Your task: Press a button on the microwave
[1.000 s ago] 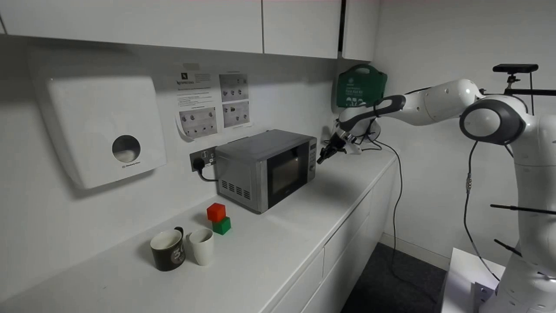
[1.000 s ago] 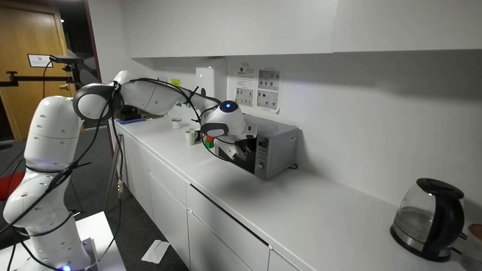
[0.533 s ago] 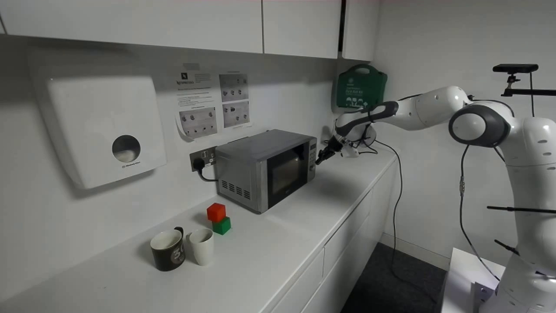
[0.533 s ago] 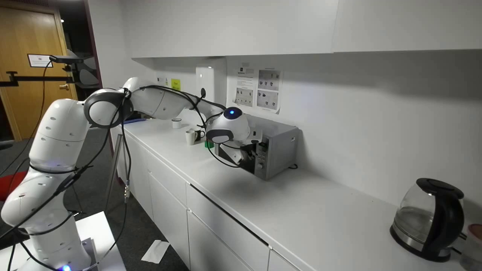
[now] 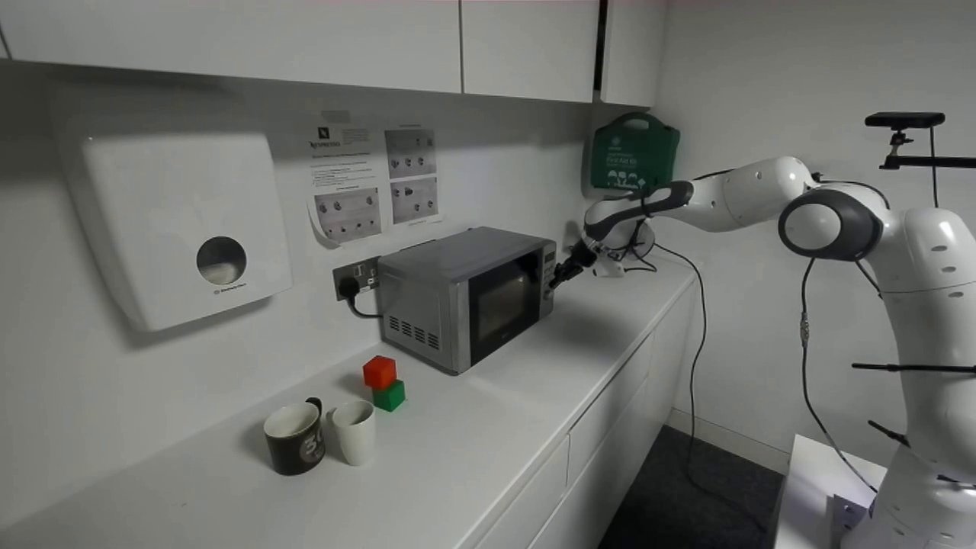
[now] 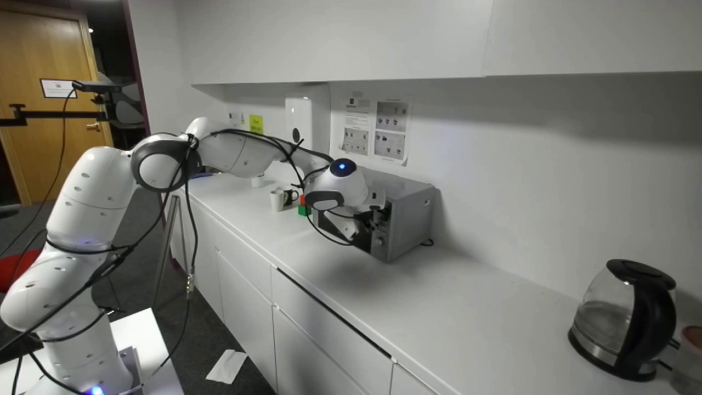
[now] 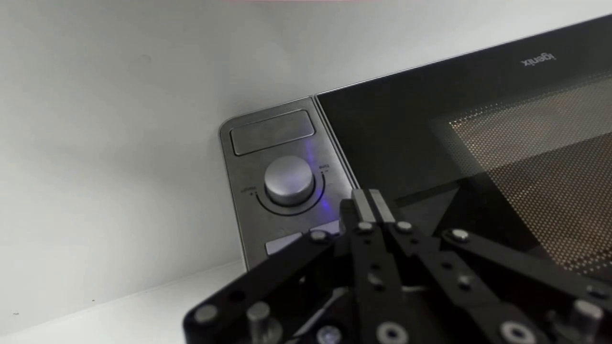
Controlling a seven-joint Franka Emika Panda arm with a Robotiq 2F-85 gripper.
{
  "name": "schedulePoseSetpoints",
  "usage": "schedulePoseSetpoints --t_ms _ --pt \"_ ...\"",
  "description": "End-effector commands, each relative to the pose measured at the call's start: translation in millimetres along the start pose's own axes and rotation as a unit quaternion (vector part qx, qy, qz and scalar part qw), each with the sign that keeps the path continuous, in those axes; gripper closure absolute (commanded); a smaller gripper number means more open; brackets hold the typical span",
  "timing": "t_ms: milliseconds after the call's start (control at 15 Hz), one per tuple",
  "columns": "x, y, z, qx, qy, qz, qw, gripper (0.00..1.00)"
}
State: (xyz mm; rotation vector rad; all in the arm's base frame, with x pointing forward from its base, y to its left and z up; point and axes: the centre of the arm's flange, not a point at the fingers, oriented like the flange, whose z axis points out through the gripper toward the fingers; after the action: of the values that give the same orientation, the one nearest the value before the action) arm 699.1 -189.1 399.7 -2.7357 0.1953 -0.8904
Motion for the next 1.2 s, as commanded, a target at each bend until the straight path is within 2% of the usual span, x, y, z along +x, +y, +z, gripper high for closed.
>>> schedulePoseSetpoints --t_ms 0,867,1133 --pt "12 8 7 -0.001 0.019 -0.007 0.9998 1.0" --pt "18 18 23 -0.001 0.019 0.0 0.9998 1.0" --pt "8 24 15 -0.012 0.002 -0.003 0.9999 1.0"
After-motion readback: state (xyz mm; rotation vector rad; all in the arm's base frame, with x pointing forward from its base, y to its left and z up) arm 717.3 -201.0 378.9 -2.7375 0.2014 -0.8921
